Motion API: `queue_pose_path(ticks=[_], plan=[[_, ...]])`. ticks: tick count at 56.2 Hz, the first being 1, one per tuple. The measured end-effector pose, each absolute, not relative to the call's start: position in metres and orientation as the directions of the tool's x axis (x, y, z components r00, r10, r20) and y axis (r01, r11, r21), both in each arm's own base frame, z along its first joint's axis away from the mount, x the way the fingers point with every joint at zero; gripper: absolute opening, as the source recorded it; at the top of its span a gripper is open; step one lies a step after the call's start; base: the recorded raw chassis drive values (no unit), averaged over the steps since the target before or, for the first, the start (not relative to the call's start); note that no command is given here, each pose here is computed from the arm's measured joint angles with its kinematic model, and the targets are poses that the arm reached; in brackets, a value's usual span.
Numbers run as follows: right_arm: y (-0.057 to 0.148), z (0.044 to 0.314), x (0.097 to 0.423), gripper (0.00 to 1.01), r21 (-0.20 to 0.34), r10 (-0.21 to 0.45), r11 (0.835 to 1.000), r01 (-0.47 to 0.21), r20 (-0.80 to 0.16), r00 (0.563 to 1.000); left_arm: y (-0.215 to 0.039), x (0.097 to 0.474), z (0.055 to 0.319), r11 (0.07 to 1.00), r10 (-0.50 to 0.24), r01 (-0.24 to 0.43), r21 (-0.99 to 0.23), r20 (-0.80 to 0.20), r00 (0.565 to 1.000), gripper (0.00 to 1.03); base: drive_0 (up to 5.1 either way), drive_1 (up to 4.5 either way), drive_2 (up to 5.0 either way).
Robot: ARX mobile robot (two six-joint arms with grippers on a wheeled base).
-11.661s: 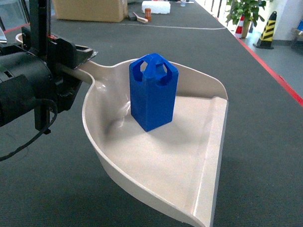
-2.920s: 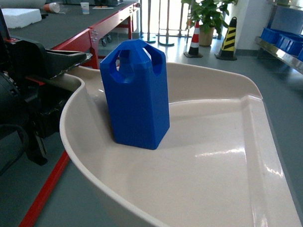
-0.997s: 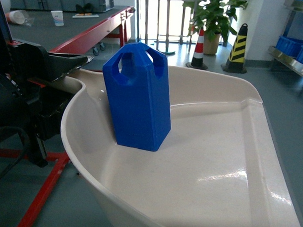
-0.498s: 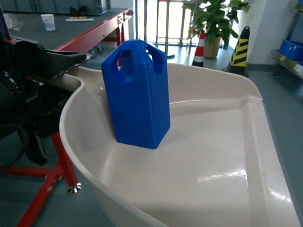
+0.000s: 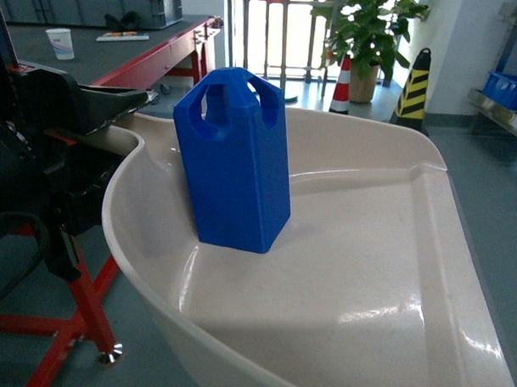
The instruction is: Place part in tray to right shelf
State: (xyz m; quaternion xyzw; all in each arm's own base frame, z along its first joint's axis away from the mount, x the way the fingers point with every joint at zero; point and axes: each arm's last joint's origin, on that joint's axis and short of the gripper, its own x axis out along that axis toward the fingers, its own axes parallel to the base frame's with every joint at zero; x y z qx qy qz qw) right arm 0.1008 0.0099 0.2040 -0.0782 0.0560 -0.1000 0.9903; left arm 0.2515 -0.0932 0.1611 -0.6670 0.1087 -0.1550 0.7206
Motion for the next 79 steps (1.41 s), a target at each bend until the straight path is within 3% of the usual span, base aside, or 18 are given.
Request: queue_pose_path(ticks=[5,79], plan=[[0.0101,0.2031,0.1015,0.98,-0.170,-0.207,0.967,0.187,-0.105,0.973,-0.0908,0.2525,0.1602,0.066,-0.353,0.072,-0.995,0.044,0.935,0.14,0.1,4.13,-4.0],[0.0100,0.2034,0.1012,0.98,-0.169,-0.207,0.968,0.188,-0.101,0.973,-0.0933,0.2518,0.1607,0.063,-0.369,0.076,-0.995,0.048,0.928,0.14,-1.7,-1.67,-1.7]])
